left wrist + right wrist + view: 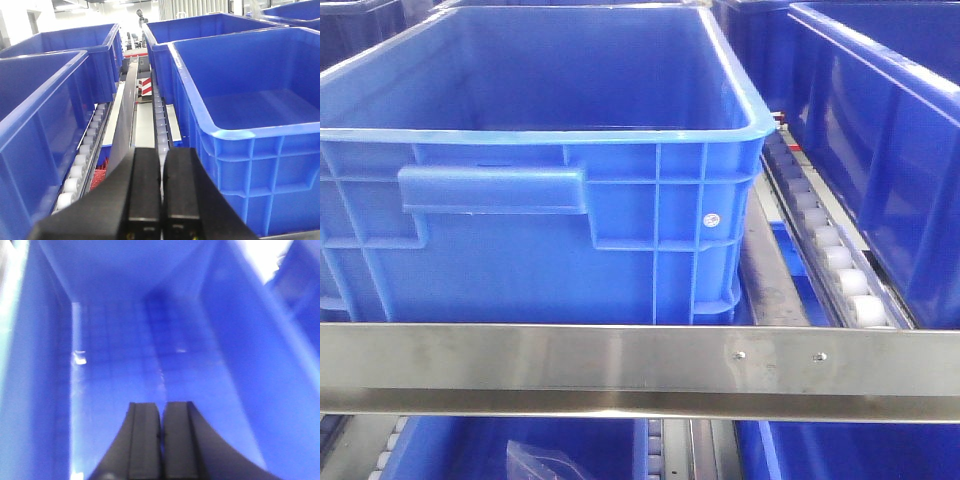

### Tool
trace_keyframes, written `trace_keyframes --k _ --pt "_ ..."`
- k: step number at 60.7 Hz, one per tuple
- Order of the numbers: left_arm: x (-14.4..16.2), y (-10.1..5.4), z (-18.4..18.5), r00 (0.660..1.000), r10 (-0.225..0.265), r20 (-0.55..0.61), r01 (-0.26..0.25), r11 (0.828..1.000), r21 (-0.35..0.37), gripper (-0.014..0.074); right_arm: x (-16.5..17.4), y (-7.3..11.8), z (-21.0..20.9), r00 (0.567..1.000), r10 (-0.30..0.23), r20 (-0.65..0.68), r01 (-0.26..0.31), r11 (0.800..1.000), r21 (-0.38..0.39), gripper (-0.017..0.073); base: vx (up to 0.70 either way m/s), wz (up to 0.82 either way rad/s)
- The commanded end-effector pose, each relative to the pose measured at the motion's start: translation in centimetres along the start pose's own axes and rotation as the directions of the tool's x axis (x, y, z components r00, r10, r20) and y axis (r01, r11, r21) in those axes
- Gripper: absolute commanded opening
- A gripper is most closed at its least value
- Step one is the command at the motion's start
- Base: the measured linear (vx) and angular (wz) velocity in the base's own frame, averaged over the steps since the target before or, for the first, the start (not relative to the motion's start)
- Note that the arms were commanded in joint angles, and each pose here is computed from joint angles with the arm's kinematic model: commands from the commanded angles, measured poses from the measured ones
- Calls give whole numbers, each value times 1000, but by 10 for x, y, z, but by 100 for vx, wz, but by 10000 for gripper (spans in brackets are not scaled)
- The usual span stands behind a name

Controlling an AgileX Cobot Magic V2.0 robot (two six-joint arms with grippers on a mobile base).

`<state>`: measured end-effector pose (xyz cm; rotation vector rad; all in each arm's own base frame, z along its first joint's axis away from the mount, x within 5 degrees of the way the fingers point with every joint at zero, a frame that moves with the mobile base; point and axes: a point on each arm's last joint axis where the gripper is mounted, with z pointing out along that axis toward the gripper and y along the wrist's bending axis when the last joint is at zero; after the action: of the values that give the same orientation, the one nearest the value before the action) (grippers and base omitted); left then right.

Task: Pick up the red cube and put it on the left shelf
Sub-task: 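Raise the open right gripper out of the blue bin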

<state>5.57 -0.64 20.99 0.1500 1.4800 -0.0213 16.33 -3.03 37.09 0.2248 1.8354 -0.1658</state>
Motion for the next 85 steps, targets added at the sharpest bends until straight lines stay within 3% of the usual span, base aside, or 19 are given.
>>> trace_keyframes --k 1,12,21,55,65,76,85 --pt "0 0 1 999 -2 53 3 1000 -4 106 0 -1 -37 978 -9 207 17 999 -37 52 0 0" --pt "0 0 1 999 -2 53 3 1000 -4 106 45 -7 -90 920 10 392 16 998 -62 53 0 0" --pt "0 0 1 999 -2 53 3 1000 -4 106 66 -9 -104 898 16 439 14 998 -64 53 -2 -12" --pt "0 0 1 999 -2 53 3 1000 -4 106 72 -9 -102 900 15 436 17 998 -68 53 0 3" --pt "0 0 1 999 -2 53 3 1000 -4 106 73 -9 -101 908 45 416 -12 997 -81 53 0 0" --pt "0 0 1 999 -2 53 3 1000 -4 106 107 -10 -91 946 37 323 -18 998 -60 53 0 0" --pt "0 0 1 999 -2 53 3 1000 -4 106 146 -6 -76 933 43 357 -5 994 -107 53 0 0"
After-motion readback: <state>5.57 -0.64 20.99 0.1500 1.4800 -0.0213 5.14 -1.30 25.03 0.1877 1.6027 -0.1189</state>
